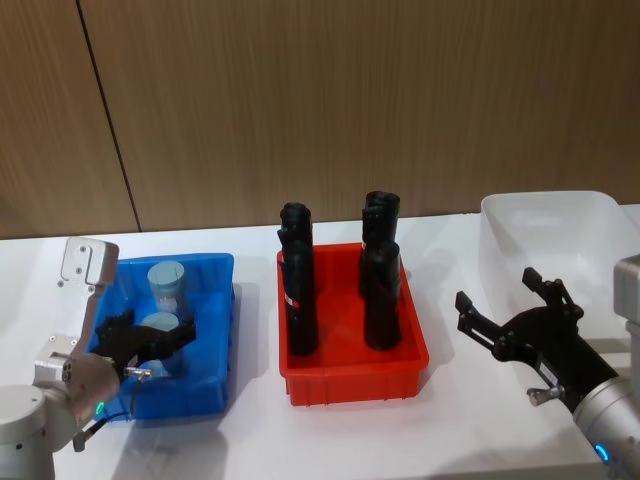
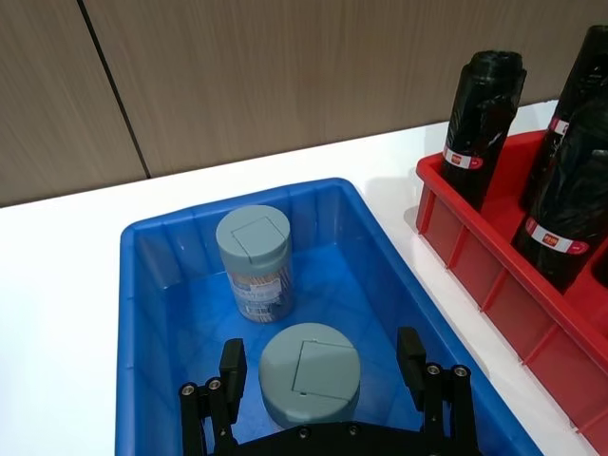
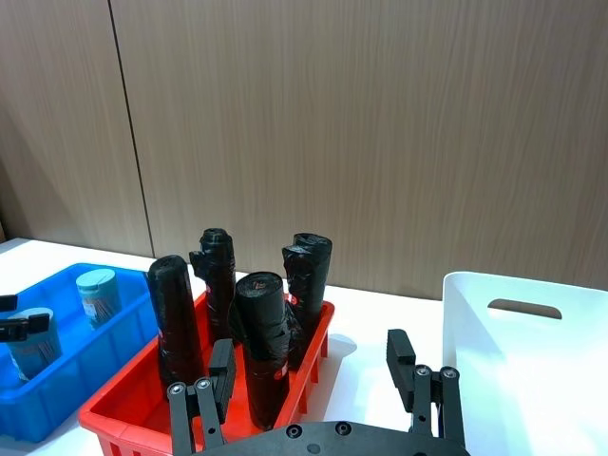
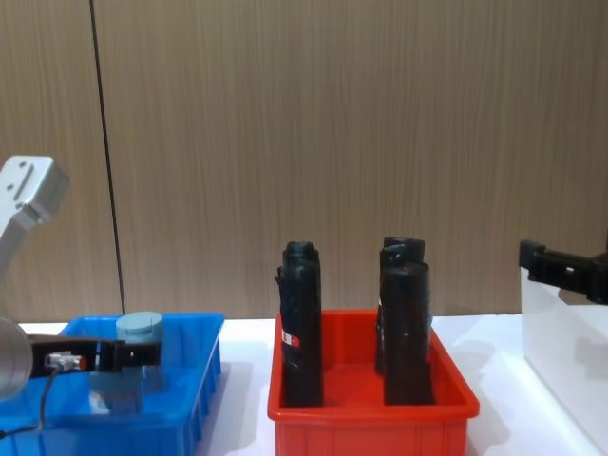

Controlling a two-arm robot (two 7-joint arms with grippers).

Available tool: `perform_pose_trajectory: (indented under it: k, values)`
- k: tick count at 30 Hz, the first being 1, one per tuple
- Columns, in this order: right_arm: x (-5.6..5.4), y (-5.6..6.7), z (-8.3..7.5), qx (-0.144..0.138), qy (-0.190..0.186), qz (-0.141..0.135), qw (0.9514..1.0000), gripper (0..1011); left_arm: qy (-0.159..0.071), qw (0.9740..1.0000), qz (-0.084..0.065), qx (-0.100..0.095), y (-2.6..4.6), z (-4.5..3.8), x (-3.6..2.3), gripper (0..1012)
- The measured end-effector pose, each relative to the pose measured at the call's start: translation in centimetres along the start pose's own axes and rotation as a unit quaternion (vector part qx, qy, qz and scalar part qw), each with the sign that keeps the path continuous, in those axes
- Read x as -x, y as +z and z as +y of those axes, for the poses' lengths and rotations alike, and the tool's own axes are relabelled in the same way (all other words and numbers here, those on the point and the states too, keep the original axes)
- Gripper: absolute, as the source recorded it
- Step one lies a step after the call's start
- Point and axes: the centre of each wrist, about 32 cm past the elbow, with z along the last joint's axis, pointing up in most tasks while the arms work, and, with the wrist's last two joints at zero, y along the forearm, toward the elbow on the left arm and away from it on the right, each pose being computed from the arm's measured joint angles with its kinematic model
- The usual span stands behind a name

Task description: Pick the cotton swabs from the blue box and place them into the white box.

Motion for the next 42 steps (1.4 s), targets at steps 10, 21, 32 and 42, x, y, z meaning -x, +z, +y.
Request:
perform_pose_trajectory:
  k: [10, 21, 32, 42]
  values:
    - [0.0, 0.0, 0.0, 0.0, 0.0, 0.0, 1.0, 1002, -0.006, 0.9999, -0.001, -0.012, -0.16, -0.86, -0.29, 944]
    - [0.0, 0.0, 0.0, 0.0, 0.0, 0.0, 1.0, 1002, -0.003, 0.9998, -0.002, -0.019, -0.12, -1.28, -0.39, 665]
    - [0.0, 0.0, 0.0, 0.0, 0.0, 0.0, 1.0, 1002, 0.006, 0.9998, -0.02, -0.006, 0.84, -0.72, -0.29, 665]
    - [0.0, 0.0, 0.0, 0.0, 0.0, 0.0, 1.0, 1002, -0.007, 0.9978, -0.056, 0.035, 3.42, 0.85, 0.1, 665]
